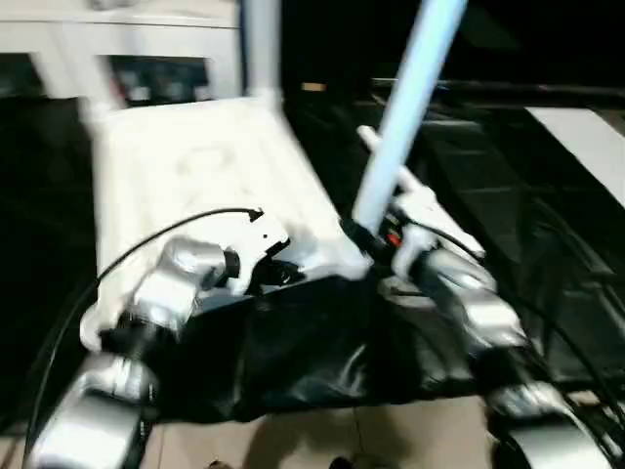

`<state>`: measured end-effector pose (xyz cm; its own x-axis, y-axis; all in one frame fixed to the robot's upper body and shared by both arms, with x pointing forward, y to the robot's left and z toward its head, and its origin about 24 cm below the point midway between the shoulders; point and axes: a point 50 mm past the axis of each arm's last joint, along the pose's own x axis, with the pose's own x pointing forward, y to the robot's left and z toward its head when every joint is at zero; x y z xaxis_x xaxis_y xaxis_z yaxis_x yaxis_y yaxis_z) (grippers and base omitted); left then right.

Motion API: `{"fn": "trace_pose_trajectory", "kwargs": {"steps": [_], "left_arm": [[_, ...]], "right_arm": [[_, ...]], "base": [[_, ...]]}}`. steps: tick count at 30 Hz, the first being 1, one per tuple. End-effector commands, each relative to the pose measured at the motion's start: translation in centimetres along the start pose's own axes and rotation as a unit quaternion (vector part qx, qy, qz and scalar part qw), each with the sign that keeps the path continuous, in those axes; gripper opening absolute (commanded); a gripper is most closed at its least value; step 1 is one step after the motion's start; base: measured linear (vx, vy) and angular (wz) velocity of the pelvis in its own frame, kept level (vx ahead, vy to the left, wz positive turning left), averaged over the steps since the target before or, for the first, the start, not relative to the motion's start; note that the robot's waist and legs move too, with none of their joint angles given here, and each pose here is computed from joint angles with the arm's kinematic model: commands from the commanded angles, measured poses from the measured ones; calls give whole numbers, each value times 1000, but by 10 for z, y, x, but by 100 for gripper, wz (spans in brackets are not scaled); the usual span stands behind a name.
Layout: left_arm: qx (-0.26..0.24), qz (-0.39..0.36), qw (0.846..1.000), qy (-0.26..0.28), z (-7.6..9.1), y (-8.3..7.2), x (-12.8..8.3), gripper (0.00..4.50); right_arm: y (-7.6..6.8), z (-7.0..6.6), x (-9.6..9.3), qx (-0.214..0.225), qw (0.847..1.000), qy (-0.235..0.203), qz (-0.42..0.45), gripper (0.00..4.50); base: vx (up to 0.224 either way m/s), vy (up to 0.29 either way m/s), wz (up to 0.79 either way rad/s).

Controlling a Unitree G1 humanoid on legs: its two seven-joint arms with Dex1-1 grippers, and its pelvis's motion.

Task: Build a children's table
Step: Insert table leg to table base

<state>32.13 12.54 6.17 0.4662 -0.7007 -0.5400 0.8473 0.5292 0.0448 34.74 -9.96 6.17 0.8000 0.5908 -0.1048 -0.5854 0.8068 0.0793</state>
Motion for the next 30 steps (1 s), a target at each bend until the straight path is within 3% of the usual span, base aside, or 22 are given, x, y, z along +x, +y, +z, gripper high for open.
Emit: {"fn": "trace_pose_trajectory", "kwargs": {"steps": [1, 2, 4, 17, 19, 25, 30], "left_arm": [[10, -19, 998, -64, 28, -13, 1, 0], [12, -16, 998, -63, 28, -23, 5, 0], [12, -14, 998, -65, 29, -28, 9, 0], [24, 10, 998, -56, 35, -29, 4, 0], [26, 6, 998, -57, 35, -29, 4, 0], [32, -2, 998, -59, 35, -30, 4, 0], [62, -23, 996, -62, 33, -26, 3, 0]], "right_arm": [[1, -53, -10, 44, 991, 117, -38, 187], [7, -54, -5, 53, 990, 122, -40, 187], [14, -55, 0, 51, 990, 124, -32, 187], [27, -56, 11, 58, 990, 124, -18, 187], [28, -55, 12, 62, 991, 117, -17, 243], [29, -50, 15, 70, 992, 103, -7, 282], [25, -31, 16, 53, 997, 52, 15, 328]], "base": [[0, 0, 0], [0, 0, 0], [0, 0, 0], [0, 0, 0], [0, 0, 0], [0, 0, 0], [0, 0, 0]]}}
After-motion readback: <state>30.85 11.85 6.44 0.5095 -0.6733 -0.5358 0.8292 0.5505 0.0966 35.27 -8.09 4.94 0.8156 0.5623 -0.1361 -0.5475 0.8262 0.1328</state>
